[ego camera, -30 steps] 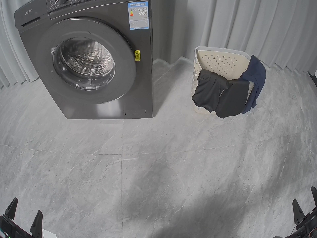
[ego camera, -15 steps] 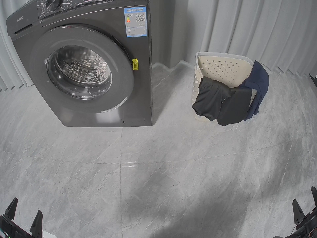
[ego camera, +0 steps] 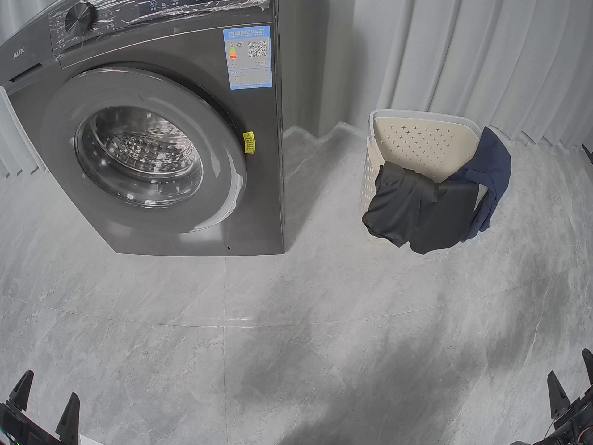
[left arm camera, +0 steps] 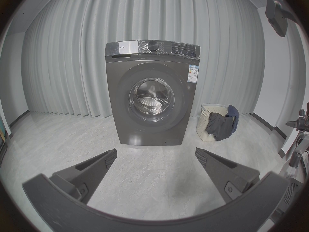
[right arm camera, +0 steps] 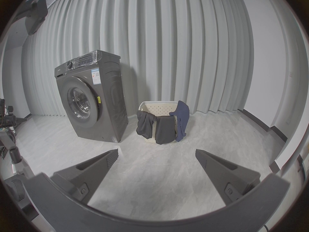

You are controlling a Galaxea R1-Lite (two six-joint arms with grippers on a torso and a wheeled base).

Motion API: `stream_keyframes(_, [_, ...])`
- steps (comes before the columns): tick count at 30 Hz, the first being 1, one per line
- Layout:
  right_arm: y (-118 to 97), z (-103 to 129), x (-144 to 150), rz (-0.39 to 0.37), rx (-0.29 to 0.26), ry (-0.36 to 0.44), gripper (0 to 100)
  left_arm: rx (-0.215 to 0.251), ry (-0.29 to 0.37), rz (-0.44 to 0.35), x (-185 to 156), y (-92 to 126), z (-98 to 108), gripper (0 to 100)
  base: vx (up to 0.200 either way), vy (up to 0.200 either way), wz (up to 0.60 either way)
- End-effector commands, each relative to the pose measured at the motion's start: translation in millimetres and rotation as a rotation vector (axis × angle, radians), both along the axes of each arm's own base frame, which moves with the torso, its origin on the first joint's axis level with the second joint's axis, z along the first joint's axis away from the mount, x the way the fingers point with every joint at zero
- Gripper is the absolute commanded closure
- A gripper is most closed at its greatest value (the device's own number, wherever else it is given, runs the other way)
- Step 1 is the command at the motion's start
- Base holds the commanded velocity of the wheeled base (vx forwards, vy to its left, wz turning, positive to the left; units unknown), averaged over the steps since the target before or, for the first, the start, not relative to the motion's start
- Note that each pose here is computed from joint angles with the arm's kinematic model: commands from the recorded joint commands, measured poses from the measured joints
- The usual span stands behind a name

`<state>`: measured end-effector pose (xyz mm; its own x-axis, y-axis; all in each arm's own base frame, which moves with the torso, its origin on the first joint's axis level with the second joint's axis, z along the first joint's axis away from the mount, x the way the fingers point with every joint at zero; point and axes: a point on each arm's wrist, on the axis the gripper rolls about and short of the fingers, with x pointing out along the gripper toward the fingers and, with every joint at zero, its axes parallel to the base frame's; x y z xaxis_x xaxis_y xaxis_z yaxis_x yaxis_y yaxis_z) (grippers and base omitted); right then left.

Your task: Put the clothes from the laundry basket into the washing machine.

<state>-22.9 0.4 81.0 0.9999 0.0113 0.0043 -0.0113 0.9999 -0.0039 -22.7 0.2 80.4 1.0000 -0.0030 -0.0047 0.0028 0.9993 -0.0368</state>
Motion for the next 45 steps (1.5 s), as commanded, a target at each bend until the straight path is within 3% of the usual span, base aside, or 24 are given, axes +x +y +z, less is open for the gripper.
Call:
stream_keyframes(1, [0.0, -5.1, 0.4, 0.001, -0.001, 0.006, 0, 0.000, 0.000, 0.001, -0.1, 0.0, -4.4, 0, 0.000, -0.200, 0.00])
stream_keyframes(41, [0.0, -5.1, 0.4, 0.001, -0.001, 0.006, 0, 0.000, 0.000, 0.003, -0.1, 0.0, -4.4, 0, 0.000, -0.200, 0.00])
stream_keyframes(45, [0.0, -5.1, 0.4, 0.001, -0.001, 0.006, 0, 0.000, 0.000, 0.003, -0.1, 0.0, -4.4, 0, 0.000, 0.000, 0.00])
